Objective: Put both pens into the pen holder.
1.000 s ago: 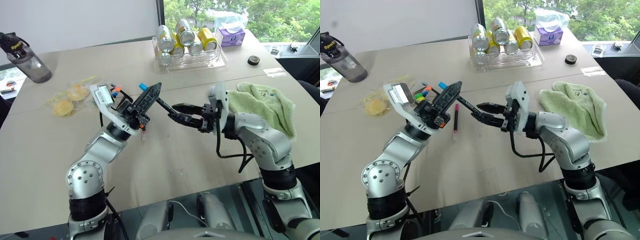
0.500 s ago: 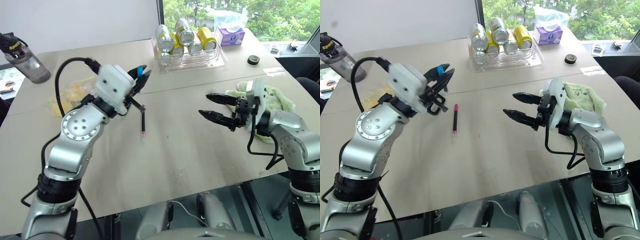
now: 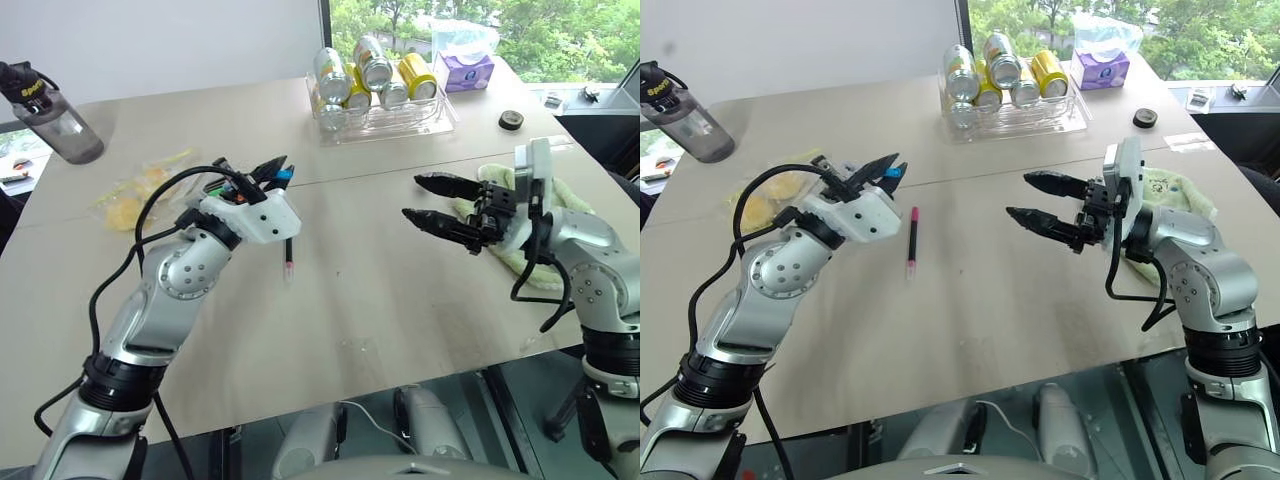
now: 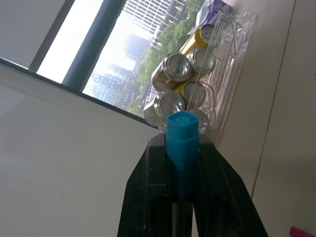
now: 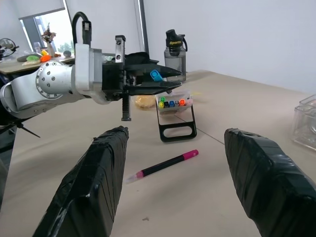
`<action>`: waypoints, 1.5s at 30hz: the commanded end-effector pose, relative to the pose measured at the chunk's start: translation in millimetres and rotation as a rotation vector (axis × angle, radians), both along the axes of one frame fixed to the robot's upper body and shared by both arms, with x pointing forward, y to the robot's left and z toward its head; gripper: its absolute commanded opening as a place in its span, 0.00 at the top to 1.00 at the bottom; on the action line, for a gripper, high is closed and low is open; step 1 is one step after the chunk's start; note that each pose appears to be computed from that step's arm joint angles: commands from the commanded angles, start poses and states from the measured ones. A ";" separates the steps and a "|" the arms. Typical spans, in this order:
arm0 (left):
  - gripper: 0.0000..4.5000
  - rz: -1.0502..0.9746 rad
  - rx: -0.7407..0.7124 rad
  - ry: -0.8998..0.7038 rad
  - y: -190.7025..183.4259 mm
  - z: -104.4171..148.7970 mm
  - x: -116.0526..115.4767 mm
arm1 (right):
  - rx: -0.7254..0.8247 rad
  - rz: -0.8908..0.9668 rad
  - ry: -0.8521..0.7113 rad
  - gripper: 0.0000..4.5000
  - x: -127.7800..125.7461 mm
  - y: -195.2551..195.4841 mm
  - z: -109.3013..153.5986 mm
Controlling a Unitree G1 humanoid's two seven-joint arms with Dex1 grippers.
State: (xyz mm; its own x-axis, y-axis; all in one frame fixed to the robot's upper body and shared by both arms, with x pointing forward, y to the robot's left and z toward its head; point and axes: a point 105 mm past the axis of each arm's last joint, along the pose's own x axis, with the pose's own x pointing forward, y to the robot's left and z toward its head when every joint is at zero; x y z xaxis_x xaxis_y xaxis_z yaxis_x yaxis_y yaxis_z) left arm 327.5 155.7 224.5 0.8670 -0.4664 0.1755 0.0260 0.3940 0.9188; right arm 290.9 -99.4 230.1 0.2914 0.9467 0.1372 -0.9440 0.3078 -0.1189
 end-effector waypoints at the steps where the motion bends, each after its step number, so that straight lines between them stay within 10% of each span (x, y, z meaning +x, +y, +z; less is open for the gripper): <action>1: 1.00 0.056 -0.002 -0.035 11.1 8.5 3.4 | 0.004 0.025 -0.065 0.26 -3.4 4.0 12.1; 30: 1.00 0.134 -0.053 -0.009 41.5 2.2 36.0 | -0.033 -0.011 -0.092 0.26 0.4 6.9 10.5; 40: 0.00 0.162 -0.061 -0.029 46.2 7.0 36.9 | -0.029 -0.021 -0.088 0.25 -0.8 6.8 9.2; 45: 0.00 0.165 -0.075 -0.038 46.8 12.3 36.8 | -0.026 -0.021 -0.084 0.25 -0.9 7.1 7.4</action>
State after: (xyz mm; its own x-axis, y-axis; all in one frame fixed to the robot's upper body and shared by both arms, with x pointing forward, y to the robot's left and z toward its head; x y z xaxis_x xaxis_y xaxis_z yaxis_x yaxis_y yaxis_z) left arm 367.4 201.8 214.0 0.9376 -0.3062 0.1648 -0.0101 0.4498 0.8931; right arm 296.3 -95.5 228.2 0.3218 0.9396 0.1164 -0.9273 0.3376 -0.1615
